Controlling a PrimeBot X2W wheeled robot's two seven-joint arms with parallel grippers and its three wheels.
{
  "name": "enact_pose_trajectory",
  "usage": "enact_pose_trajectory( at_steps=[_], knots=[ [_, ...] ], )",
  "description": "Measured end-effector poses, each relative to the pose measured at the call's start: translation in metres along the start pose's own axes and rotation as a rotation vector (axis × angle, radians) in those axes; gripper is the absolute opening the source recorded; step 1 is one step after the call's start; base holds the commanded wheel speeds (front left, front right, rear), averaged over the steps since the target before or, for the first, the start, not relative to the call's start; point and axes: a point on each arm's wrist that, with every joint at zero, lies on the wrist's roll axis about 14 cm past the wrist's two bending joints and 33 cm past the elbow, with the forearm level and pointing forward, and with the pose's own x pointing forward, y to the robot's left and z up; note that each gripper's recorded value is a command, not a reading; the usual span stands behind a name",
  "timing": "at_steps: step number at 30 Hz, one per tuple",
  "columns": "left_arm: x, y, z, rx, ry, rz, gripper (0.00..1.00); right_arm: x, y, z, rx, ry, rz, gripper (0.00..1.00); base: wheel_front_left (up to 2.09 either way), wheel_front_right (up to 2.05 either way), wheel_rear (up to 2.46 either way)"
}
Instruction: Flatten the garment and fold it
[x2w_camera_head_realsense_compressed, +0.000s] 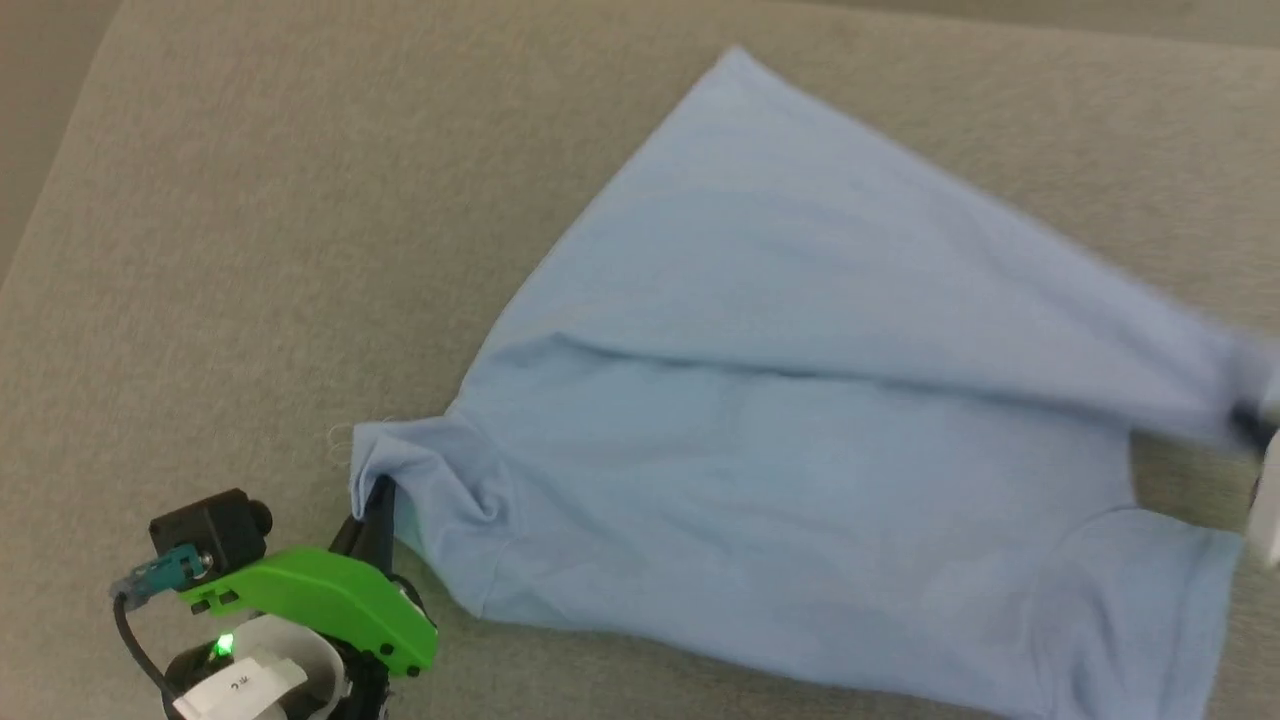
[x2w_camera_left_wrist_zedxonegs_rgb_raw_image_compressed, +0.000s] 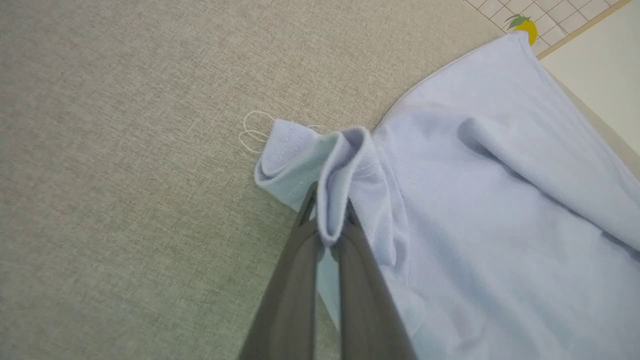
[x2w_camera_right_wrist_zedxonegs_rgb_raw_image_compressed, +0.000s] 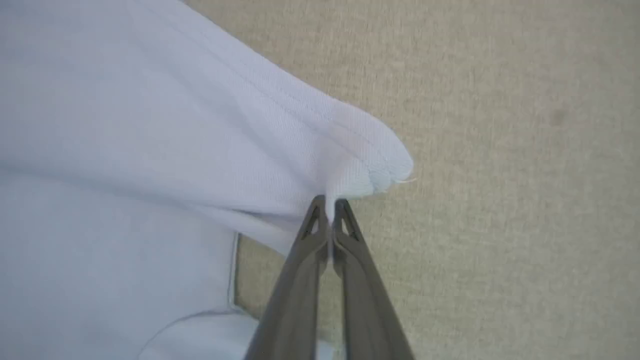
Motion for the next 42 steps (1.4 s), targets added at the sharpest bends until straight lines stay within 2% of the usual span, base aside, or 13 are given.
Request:
enact_pose_trajectory(
  at_steps=[5, 8, 10, 11, 12, 14, 19, 24, 28, 32, 33, 34, 42],
  knots=[
    [-0.009, -0.023, 0.006, 0.023, -0.016, -0.077, 0.00, -0.046, 0.014, -0.108, 0.124, 0.212, 0.040, 0.00, 0.00, 0.00, 0.00],
    [-0.012, -0.032, 0.008, 0.031, -0.022, -0.105, 0.00, -0.064, 0.026, -0.144, 0.163, 0.294, 0.069, 0.00, 0.00, 0.00, 0.00],
    [-0.015, -0.036, 0.006, 0.036, -0.019, -0.116, 0.00, -0.072, 0.031, -0.151, 0.201, 0.293, 0.090, 0.00, 0.00, 0.00, 0.00],
    [-0.016, -0.037, 0.006, 0.038, -0.020, -0.120, 0.00, -0.075, 0.033, -0.150, 0.214, 0.276, 0.100, 0.44, 0.00, 0.00, 0.00],
    [-0.017, -0.039, 0.006, 0.041, -0.020, -0.125, 0.00, -0.078, 0.032, -0.144, 0.232, 0.237, 0.104, 1.00, 0.00, 0.00, 0.00],
    [-0.019, -0.042, 0.005, 0.044, -0.021, -0.134, 0.00, -0.081, 0.028, -0.122, 0.260, 0.112, 0.105, 1.00, 0.00, 0.00, 0.00],
    [-0.023, -0.047, 0.006, 0.045, -0.027, -0.151, 0.00, -0.094, 0.020, -0.017, 0.272, -0.323, 0.130, 1.00, 0.00, 0.00, 0.00],
    [-0.025, -0.045, 0.006, 0.030, -0.034, -0.138, 0.00, -0.087, 0.049, 0.046, 0.222, -0.470, 0.220, 1.00, 0.00, 0.00, 0.00],
    [-0.023, -0.040, 0.007, 0.015, -0.037, -0.121, 0.00, -0.062, 0.090, 0.080, 0.087, -0.449, 0.283, 1.00, 0.00, 0.00, 0.00],
    [-0.018, -0.035, 0.005, -0.009, -0.033, -0.097, 0.00, -0.027, 0.122, 0.104, -0.044, -0.372, 0.289, 1.00, 0.00, 0.00, 0.00],
    [-0.013, -0.031, -0.002, -0.025, -0.016, -0.079, 0.00, 0.002, 0.146, 0.111, -0.160, -0.280, 0.277, 1.00, 0.00, 0.00, 0.00],
    [-0.011, -0.029, -0.004, -0.029, -0.009, -0.072, 0.00, 0.012, 0.153, 0.113, -0.199, -0.252, 0.271, 1.00, 0.00, 0.00, 0.00],
    [0.002, -0.015, -0.015, -0.055, 0.012, -0.019, 0.00, 0.081, 0.171, 0.099, -0.442, -0.001, 0.183, 1.00, 0.00, 0.00, 0.00]
  ],
)
